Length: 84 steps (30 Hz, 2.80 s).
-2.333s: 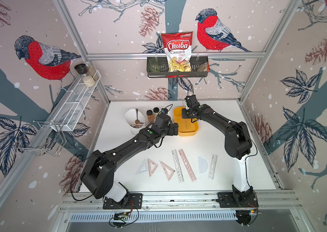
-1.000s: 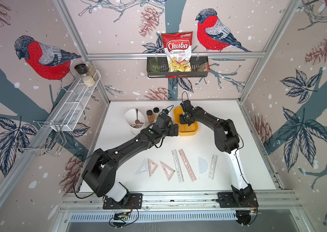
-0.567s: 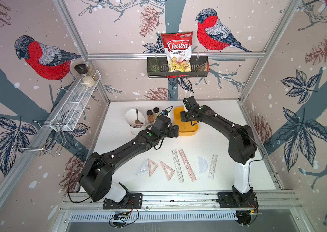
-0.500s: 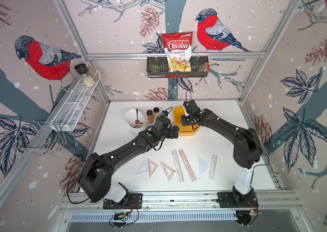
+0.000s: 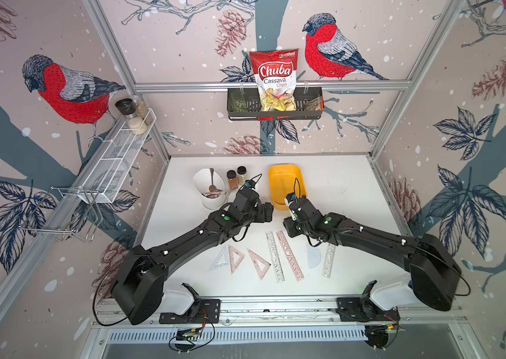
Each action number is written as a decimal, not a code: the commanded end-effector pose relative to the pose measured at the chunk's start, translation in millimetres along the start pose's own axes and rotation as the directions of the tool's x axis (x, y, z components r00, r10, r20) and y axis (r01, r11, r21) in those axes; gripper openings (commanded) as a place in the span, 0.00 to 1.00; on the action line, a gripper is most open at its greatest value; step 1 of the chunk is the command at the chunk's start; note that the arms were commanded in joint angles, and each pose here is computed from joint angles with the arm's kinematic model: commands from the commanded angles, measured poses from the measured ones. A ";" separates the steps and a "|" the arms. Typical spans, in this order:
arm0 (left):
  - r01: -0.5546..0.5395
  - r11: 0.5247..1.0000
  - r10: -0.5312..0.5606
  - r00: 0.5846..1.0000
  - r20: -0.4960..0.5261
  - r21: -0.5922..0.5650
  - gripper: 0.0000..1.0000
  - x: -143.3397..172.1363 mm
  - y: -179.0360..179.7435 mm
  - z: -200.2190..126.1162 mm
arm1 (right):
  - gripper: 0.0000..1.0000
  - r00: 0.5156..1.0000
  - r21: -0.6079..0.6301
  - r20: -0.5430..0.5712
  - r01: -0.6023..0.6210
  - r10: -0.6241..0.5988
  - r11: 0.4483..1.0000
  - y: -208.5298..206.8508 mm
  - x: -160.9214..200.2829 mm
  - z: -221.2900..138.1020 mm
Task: Put the scattered rulers into the storage box
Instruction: Place the ruler in the storage box, then pick up the ruler from the center of the board.
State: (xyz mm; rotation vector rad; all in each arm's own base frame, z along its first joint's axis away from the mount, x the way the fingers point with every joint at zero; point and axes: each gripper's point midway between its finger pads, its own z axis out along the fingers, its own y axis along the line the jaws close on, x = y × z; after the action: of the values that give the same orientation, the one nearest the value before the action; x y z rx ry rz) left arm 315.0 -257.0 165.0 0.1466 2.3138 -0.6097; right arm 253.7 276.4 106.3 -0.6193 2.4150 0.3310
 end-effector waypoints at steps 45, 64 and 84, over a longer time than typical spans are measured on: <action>0.080 0.991 -0.070 0.993 -0.094 0.111 0.84 40.6 -5.9 12.4 | 0.46 0.967 0.028 -0.027 -0.254 0.255 0.967 11.5 33.1 46.2; 0.174 0.959 -0.093 0.938 -0.334 0.222 0.45 95.8 -49.5 54.3 | 0.04 0.945 -0.159 -0.033 -0.326 0.325 0.932 -12.9 56.4 43.2; 0.184 0.970 -0.105 0.907 -0.407 0.158 0.45 119.1 -39.9 76.3 | 0.03 0.946 -0.193 -0.044 -0.322 0.320 0.927 -15.6 62.0 47.3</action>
State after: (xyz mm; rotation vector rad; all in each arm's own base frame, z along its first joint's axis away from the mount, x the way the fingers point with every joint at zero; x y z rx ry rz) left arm 265.6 -333.6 51.7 0.2050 2.6656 -0.9476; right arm 239.6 254.8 27.1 -0.2885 2.5315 0.6935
